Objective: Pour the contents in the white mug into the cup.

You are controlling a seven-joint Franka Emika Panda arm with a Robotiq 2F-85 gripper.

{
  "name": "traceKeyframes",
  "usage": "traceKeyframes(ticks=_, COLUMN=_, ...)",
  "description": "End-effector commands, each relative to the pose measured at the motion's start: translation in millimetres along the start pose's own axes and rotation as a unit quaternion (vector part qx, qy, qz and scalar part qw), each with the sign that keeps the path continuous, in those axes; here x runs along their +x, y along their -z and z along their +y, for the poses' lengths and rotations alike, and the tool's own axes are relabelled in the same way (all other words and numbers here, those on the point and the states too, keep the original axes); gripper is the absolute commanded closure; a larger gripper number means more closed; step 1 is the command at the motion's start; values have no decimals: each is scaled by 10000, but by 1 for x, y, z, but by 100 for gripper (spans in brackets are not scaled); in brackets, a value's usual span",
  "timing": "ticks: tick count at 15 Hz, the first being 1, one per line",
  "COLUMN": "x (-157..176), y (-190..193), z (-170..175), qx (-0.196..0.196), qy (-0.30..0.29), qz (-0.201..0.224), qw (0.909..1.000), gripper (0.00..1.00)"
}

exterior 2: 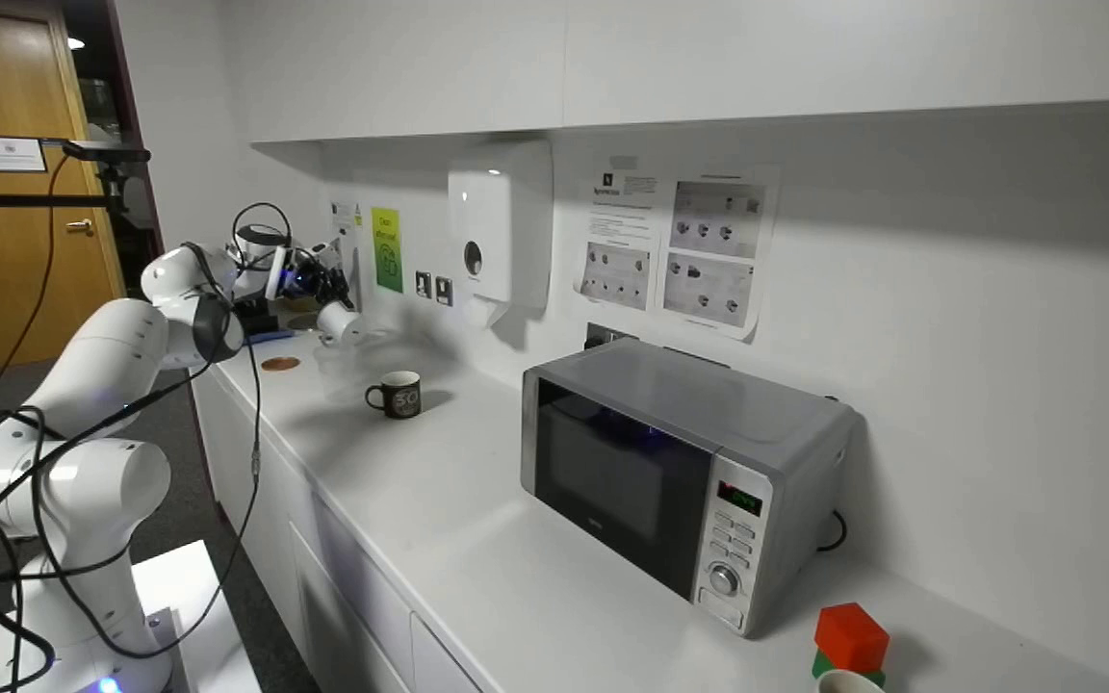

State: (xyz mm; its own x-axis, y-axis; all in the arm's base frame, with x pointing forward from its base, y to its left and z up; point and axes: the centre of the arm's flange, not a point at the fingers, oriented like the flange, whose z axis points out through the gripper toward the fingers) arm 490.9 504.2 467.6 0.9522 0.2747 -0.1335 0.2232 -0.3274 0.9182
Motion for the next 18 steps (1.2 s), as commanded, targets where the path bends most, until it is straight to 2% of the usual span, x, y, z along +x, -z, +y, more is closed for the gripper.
traceKeyframes(ticks=1, x=26, y=51, z=18, qx=122, qy=227, qz=-57, qw=9997, gripper=99)
traceKeyframes(ticks=8, x=25, y=59, z=12, qx=154, qy=551, qz=4, qw=9984, gripper=99)
traceKeyframes(ticks=12, x=26, y=56, z=1, qx=-349, qy=297, qz=2, qw=9990, gripper=99)
traceKeyframes(ticks=18, x=30, y=55, z=-8, qx=-603, qy=243, qz=-54, qw=9979, gripper=99)
